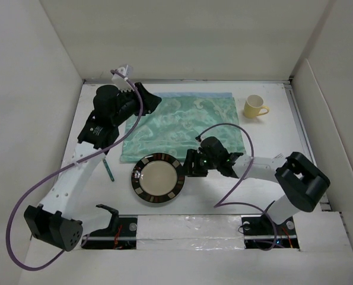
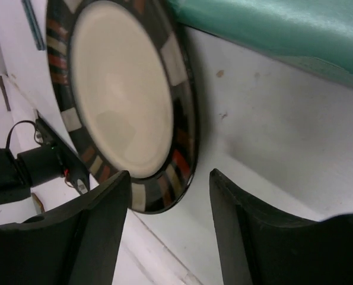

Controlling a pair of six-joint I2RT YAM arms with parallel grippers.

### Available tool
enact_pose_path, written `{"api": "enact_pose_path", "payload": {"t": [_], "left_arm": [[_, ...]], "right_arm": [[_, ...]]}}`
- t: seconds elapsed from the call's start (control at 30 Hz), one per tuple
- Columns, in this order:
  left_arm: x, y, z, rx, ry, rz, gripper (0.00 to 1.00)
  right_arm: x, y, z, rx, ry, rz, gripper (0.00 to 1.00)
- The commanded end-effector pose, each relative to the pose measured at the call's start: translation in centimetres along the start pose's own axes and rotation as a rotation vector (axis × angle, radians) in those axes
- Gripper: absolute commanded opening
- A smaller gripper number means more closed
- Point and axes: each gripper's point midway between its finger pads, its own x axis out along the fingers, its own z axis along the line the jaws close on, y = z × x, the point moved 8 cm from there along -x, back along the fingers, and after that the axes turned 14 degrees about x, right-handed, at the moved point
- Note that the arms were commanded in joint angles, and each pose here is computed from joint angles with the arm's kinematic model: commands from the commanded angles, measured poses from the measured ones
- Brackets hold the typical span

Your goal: Set the dinner table for one person

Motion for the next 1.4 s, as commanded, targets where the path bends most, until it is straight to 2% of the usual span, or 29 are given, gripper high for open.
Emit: {"api": "enact_pose_path", "payload": {"t": [0.0, 0.17, 0.33, 0.37, 0.47, 0.5, 0.57, 0.6, 0.63, 0.67, 0.7, 0.8, 0.9, 1.13, 1.27, 1.37], "left_arm": [[-1.6, 1.7, 0.8, 0.047, -0.057, 0.025, 0.33], [-2.7, 4.3, 0.9, 0.011, -0.046, 0.086, 0.33], [-3.2, 4.5, 1.2, 0.032, -0.083, 0.104, 0.33], [-3.3, 4.6, 1.3, 0.035, -0.093, 0.115, 0.33], [-3.5, 4.7, 1.6, 0.044, -0.125, 0.115, 0.33], [-3.7, 4.6, 1.8, 0.048, -0.141, 0.11, 0.33], [-4.0, 4.0, 1.8, 0.056, -0.164, 0.096, 0.33], [-4.1, 3.7, 1.9, 0.057, -0.189, 0.085, 0.33], [-4.2, 3.3, 1.9, 0.065, -0.202, 0.075, 0.33], [-4.5, 2.3, 1.9, 0.08, -0.228, 0.049, 0.35], [-4.5, 2.2, 1.9, 0.08, -0.229, 0.048, 0.35], [-4.8, 0.5, 1.9, 0.092, -0.271, -0.006, 0.42], [-4.8, -0.6, 1.7, 0.095, -0.272, -0.044, 0.47], [-3.2, 0.2, 1.5, 0.05, -0.201, -0.037, 0.48], [-2.8, 0.1, 1.4, 0.05, -0.188, -0.035, 0.49], [-2.6, 0.2, 1.6, 0.058, -0.195, -0.03, 0.49]], "right_arm": [[1.2, -0.1, 0.3, 0.019, -0.054, -0.023, 0.6], [3.2, 1.1, -0.8, 0.051, -0.022, -0.016, 0.54], [5.1, 1.8, -1.7, 0.14, -0.066, 0.014, 0.44], [5.4, 2.1, -2.0, 0.156, -0.061, 0.03, 0.3], [5.3, 2.3, -1.8, 0.176, -0.064, 0.024, 0.02], [4.7, 2.1, -1.2, 0.168, -0.073, 0.013, 0.0], [3.4, 2.2, -0.6, 0.152, -0.056, 0.016, 0.0], [1.6, 1.8, 1.5, 0.106, -0.117, 0.001, 0.0], [0.4, 1.7, 2.0, 0.101, -0.103, 0.007, 0.0], [-3.2, 0.4, 6.8, 0.001, -0.222, -0.022, 0.0], [-3.2, 0.7, 6.1, 0.017, -0.179, -0.004, 0.0], [-7.3, -3.4, 10.5, -0.046, -0.254, -0.132, 0.0], [-10.1, -8.9, 12.6, -0.058, -0.318, -0.243, 0.0], [-9.5, -18.9, 11.6, -0.014, -0.349, -0.34, 0.0], [-7.6, -22.8, 9.8, 0.061, -0.329, -0.361, 0.0], [-6.8, -24.0, 9.6, 0.088, -0.342, -0.341, 0.0]]}}
